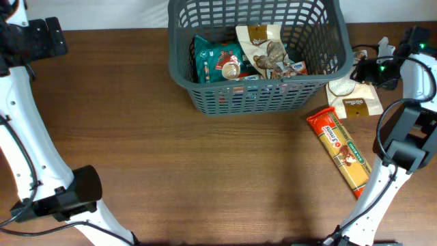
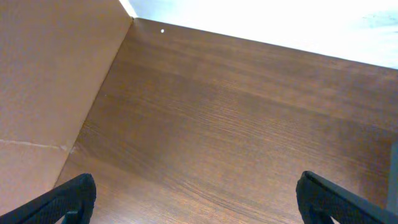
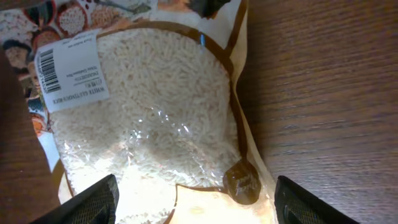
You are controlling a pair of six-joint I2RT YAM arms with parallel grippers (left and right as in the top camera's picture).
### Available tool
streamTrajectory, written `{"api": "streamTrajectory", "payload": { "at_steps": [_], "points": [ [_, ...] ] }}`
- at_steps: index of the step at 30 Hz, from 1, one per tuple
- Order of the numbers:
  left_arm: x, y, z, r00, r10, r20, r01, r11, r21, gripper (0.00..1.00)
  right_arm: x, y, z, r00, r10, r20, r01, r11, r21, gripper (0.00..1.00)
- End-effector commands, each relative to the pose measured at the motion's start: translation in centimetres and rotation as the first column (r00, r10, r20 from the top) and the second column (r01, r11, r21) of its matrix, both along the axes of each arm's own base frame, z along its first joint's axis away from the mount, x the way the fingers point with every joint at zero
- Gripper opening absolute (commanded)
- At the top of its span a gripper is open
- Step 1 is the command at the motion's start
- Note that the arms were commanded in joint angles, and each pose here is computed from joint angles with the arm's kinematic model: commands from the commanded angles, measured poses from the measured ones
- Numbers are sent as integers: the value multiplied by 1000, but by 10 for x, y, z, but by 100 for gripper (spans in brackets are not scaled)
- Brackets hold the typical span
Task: Pack container
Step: 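Lift the white rice bag with the right gripper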
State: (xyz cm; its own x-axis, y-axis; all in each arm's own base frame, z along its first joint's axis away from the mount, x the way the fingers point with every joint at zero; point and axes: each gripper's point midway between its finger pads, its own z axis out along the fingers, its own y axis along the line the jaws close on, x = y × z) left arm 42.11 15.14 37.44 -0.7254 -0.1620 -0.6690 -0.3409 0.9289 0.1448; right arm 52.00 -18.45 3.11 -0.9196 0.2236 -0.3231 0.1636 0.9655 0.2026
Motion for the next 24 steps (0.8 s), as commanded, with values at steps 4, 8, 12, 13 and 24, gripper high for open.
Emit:
{"api": "streamTrajectory", "payload": {
  "at_steps": [4, 8, 12, 13, 24],
  "points": [
    [0, 2, -3, 1000, 16, -5, -16, 1000, -8, 99, -7, -10, -16, 999, -18, -29, 18, 1000, -16, 78],
    [0, 2, -3, 1000, 16, -5, -16, 1000, -8, 99, -12, -8, -28, 999, -18, -47, 17, 1000, -8, 78],
    [0, 2, -3, 1000, 16, -5, -16, 1000, -8, 99, -22, -3, -46, 996, -16, -83, 17, 1000, 9, 76],
    [0, 3, -3, 1000, 16, -5, -16, 1000, -8, 99, -24, -2, -49, 996, -16, -90, 17, 1000, 11, 75],
    [0, 3, -3, 1000, 16, -5, -16, 1000, -8, 99, -27, 0, -52, 995, -23, -99, 26, 999, 21, 26]
  ]
}}
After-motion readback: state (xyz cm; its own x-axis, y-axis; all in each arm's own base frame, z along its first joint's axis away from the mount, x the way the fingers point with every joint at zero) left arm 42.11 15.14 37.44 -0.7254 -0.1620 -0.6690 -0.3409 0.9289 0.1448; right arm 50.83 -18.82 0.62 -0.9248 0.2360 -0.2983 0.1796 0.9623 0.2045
